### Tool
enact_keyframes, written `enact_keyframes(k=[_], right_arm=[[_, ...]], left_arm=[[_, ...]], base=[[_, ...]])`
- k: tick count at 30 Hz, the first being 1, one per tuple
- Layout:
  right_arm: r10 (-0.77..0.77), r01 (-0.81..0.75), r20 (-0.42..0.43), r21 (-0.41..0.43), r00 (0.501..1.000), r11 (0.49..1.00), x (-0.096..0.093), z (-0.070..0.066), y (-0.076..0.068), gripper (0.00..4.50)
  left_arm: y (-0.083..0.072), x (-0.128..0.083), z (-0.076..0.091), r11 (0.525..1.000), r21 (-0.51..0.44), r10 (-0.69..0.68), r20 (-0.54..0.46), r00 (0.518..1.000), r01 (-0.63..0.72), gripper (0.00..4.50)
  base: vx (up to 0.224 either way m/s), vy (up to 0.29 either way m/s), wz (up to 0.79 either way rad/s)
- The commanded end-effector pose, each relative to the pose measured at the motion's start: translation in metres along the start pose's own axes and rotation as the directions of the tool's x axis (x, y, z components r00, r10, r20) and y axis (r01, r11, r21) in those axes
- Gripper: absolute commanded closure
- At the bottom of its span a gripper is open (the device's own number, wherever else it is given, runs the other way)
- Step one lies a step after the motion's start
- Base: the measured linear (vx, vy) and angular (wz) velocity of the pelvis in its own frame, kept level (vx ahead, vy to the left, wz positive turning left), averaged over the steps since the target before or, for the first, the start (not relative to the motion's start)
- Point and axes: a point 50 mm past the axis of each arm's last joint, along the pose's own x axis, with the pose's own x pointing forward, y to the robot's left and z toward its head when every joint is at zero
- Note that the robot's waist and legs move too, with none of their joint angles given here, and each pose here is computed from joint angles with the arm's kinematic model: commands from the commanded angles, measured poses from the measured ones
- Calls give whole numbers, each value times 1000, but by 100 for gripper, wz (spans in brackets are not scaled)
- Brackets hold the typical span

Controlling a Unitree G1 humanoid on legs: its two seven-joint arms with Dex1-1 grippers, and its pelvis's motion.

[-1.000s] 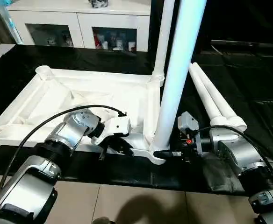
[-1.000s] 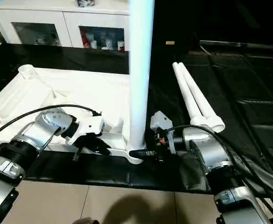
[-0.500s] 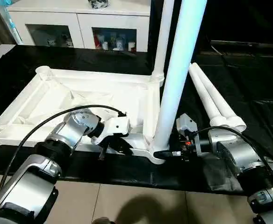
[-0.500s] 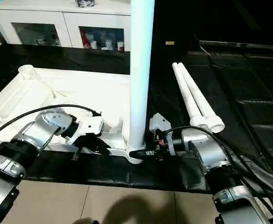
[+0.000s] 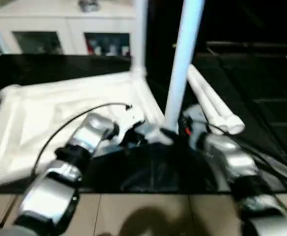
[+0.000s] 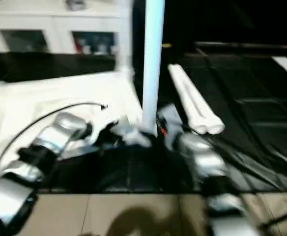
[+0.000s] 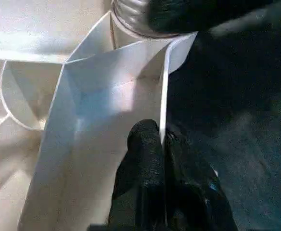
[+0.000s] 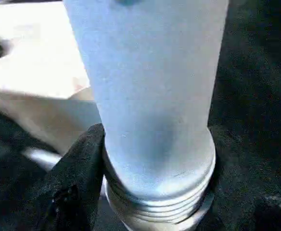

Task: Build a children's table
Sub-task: Rotate leg to tighten

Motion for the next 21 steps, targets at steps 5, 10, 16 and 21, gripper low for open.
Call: enact_keyframes(k=[5, 10, 16, 21], right_arm=[[3, -2, 59, -29, 998, 1000, 25, 11, 34, 176], [11, -12, 64, 4, 998, 1000, 19, 8, 27, 103], [87, -85, 80, -29, 993, 996, 1, 4, 14, 47], [182, -176, 30, -141, 983, 974, -28, 4, -14, 5]], left_arm=[[5, 3, 33, 987, -50, 157, 110, 981, -153, 450], [8, -2, 30, 986, -34, 164, 116, 980, -161, 450], [8, -6, 21, 995, 29, 91, 88, 992, -94, 450], [5, -15, 7, 985, 157, -76, 46, 996, 68, 450]], base=[[0, 0, 0], [0, 0, 0], [0, 0, 0], [0, 0, 0]])
